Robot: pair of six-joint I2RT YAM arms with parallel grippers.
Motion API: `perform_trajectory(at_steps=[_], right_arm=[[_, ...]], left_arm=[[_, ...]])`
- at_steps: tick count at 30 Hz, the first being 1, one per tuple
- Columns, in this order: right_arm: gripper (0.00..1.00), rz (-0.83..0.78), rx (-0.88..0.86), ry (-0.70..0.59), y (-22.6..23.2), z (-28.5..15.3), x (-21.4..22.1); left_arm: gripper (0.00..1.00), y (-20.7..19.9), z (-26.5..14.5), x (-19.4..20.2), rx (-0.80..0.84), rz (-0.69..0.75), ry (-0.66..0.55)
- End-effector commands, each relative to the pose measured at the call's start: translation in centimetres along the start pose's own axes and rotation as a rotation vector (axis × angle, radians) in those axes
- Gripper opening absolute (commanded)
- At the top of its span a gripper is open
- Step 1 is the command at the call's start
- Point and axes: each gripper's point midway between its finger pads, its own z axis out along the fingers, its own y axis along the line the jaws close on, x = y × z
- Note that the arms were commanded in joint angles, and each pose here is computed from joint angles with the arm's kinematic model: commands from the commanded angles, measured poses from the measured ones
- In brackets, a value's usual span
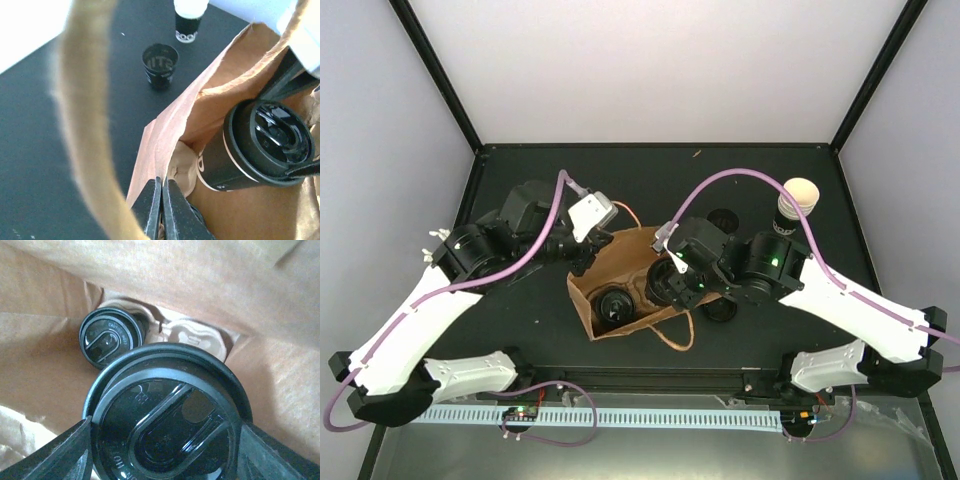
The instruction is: Pack the takeout coffee
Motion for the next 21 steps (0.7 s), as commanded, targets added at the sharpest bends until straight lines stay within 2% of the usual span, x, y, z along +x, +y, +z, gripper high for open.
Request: perform_trajectory(at_steps=[1, 7, 15, 21], right_arm=[[0.44, 0.019, 0.041, -0.094, -0.2, -0.5, -1.9], [0.44, 0.025, 0.092, -0.132, -0.1, 1.0, -3.2], [0.44, 0.049, 0.128, -0.082, -0.5, 6.2, 1.6], [0.44, 0.02, 0.172, -0.137, -0.1, 6.7, 3.0]], left_arm=[[0.01, 1.2, -2.9, -5.2, -0.098, 0.07, -0.189], [0.01, 0.8, -3.1, -7.1, -0.113, 0.167, -0.282], [0.01, -1.1, 0.3, -2.6, -0.015, 0.18, -0.237], [0.03, -2.7, 0.3, -1.3, 0.07, 0.14, -0.245]])
